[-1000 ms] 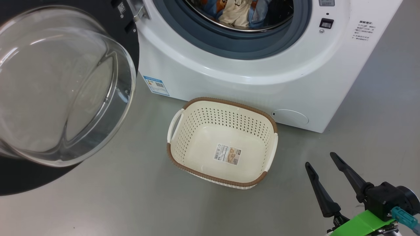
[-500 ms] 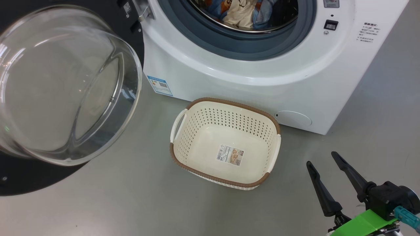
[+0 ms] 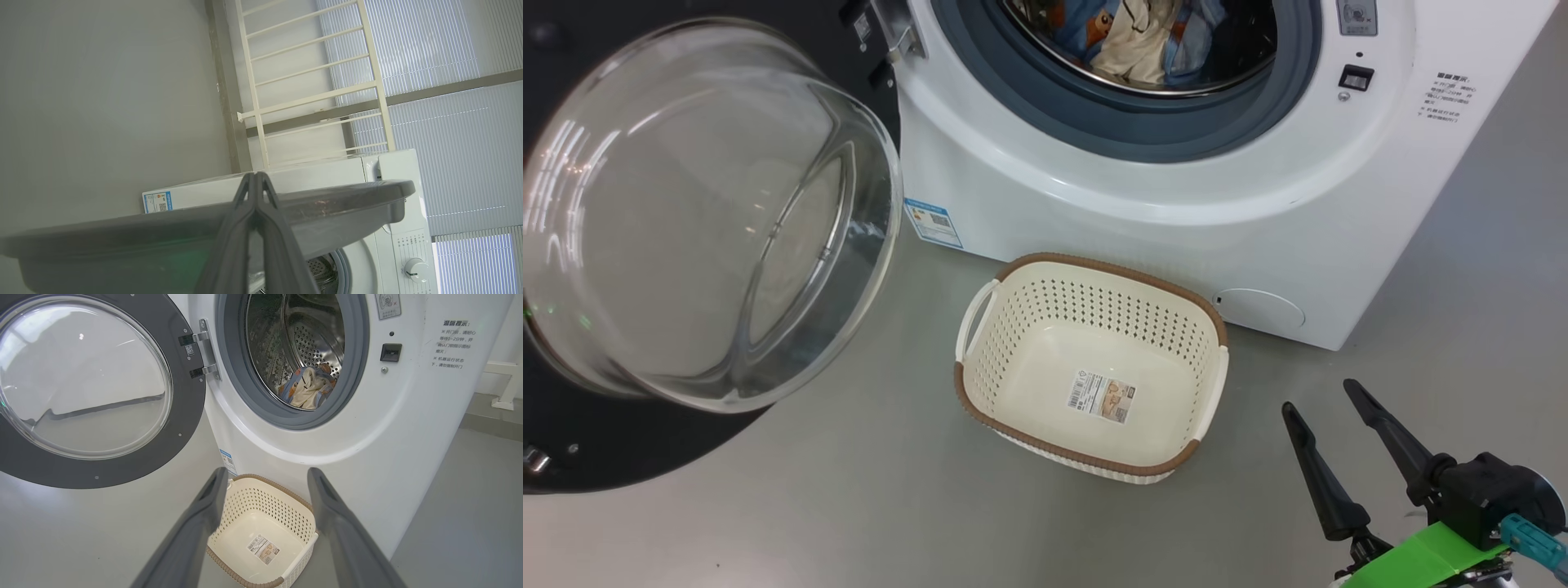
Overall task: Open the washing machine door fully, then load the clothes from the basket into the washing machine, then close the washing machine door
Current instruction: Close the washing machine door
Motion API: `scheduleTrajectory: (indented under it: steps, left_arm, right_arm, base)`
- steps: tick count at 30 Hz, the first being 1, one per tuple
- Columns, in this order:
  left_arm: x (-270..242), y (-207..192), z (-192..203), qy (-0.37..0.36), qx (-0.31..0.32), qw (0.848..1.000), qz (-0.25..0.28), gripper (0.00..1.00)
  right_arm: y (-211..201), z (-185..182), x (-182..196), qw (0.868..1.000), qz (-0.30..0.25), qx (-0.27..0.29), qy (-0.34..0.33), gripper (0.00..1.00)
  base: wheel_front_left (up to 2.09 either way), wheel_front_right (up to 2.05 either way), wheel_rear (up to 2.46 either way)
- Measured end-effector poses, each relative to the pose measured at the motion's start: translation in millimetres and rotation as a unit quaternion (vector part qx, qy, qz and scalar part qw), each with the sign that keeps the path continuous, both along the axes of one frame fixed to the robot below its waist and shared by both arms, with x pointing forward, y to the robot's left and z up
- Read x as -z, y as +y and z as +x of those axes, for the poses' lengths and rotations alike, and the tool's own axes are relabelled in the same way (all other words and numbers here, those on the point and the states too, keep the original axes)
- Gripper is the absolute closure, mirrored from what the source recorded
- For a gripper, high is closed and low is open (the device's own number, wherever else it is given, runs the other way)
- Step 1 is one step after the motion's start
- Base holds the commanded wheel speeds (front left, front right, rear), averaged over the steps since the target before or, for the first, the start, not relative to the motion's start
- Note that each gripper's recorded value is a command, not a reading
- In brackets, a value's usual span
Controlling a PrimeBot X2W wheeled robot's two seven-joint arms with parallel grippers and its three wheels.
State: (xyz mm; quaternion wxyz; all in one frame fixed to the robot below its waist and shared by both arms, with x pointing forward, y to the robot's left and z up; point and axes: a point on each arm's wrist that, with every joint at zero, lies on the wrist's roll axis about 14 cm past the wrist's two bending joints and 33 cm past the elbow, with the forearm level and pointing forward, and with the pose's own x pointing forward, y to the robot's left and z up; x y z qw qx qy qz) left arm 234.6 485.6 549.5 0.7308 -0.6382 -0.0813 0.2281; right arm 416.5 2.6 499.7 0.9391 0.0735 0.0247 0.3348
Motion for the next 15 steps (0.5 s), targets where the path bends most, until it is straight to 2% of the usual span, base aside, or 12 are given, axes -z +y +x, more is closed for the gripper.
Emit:
scheduleTrajectory:
  steps: [15]
  left_arm:
    - [3, -41, 0, -0.028, 0.082, 0.996, -0.013, 1.00]
  right_arm:
    - [-2, -7, -10, 1.000, 0.010, 0.011, -0.011, 0.00]
  base:
    - [0.00, 0.00, 0.00]
